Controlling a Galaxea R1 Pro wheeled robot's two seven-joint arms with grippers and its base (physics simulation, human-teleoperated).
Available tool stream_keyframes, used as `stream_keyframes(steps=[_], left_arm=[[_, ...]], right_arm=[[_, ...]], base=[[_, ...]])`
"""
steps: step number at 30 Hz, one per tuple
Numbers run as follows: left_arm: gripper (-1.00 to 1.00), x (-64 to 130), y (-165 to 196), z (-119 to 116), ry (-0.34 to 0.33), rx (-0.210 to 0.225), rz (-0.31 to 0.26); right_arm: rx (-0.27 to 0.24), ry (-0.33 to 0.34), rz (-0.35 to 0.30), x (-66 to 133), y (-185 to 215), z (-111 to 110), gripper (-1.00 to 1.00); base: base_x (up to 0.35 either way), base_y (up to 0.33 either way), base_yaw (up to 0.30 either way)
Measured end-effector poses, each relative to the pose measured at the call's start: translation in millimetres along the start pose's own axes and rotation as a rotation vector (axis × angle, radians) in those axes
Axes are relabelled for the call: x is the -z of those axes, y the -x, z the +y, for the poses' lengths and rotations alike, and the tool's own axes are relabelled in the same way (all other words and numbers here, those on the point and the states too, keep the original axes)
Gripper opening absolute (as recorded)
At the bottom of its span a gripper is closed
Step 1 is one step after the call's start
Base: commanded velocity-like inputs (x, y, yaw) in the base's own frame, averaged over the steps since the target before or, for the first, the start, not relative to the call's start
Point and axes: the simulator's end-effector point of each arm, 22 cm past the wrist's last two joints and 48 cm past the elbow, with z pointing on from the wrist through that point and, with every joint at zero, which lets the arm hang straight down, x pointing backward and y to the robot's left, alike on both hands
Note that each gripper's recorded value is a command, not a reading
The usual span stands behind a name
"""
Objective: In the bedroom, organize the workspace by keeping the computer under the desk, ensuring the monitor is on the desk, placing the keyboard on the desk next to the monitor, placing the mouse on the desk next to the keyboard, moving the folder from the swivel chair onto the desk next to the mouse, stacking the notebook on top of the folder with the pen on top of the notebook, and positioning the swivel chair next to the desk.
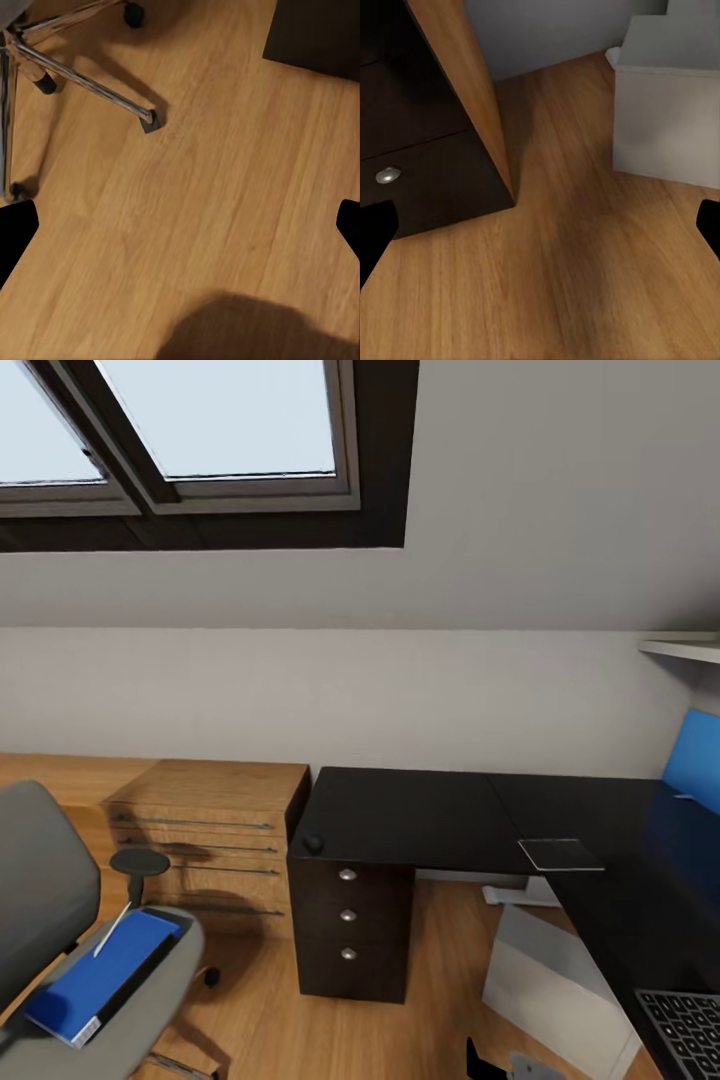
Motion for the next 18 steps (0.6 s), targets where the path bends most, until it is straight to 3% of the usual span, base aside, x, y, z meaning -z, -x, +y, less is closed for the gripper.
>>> stream_keyframes(steps=[18], left_arm=[[1.00,17.7,14,3,0.005,0.000,-0.002]], right_arm=[[0.000,0.001,0.001,12.9,17,4,1.00]], base=[[0.006,0.000,0.000]])
